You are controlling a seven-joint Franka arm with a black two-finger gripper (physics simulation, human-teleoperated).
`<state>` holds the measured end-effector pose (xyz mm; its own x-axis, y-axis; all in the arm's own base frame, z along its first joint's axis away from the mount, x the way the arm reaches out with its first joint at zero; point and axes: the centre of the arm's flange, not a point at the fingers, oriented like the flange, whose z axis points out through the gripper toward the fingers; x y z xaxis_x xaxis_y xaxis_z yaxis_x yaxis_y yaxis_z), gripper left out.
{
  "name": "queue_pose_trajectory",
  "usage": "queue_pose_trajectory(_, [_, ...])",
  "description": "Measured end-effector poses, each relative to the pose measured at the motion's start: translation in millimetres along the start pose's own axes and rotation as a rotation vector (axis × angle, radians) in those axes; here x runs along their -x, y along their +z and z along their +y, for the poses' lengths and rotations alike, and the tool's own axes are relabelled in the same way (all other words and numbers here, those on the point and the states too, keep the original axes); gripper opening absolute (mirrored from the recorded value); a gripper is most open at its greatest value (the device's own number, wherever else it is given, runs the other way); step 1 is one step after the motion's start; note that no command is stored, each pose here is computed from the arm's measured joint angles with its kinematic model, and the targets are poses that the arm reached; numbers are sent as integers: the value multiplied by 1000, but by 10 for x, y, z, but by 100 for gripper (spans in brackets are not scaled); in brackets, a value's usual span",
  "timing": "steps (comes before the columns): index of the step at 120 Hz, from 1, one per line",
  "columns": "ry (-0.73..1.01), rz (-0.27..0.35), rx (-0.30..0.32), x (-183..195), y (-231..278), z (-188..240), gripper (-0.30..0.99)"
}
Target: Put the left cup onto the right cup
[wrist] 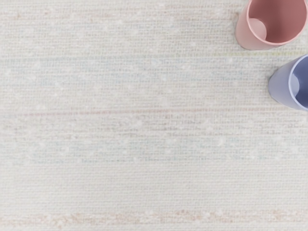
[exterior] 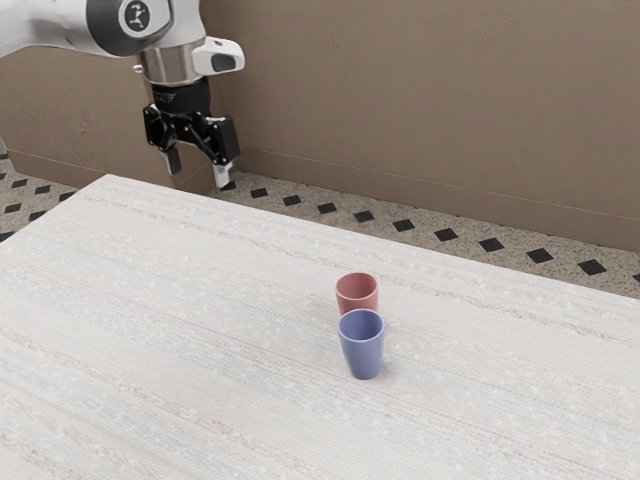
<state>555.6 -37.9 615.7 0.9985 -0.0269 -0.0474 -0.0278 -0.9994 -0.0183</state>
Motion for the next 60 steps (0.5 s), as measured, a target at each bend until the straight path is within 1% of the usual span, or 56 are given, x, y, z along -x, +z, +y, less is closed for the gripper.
queue_pose_trajectory(33, [25, 1, 0, -12, 9, 53, 69])
queue_pose_trajectory(60, [43, -24, -8, -190, 233, 107, 69])
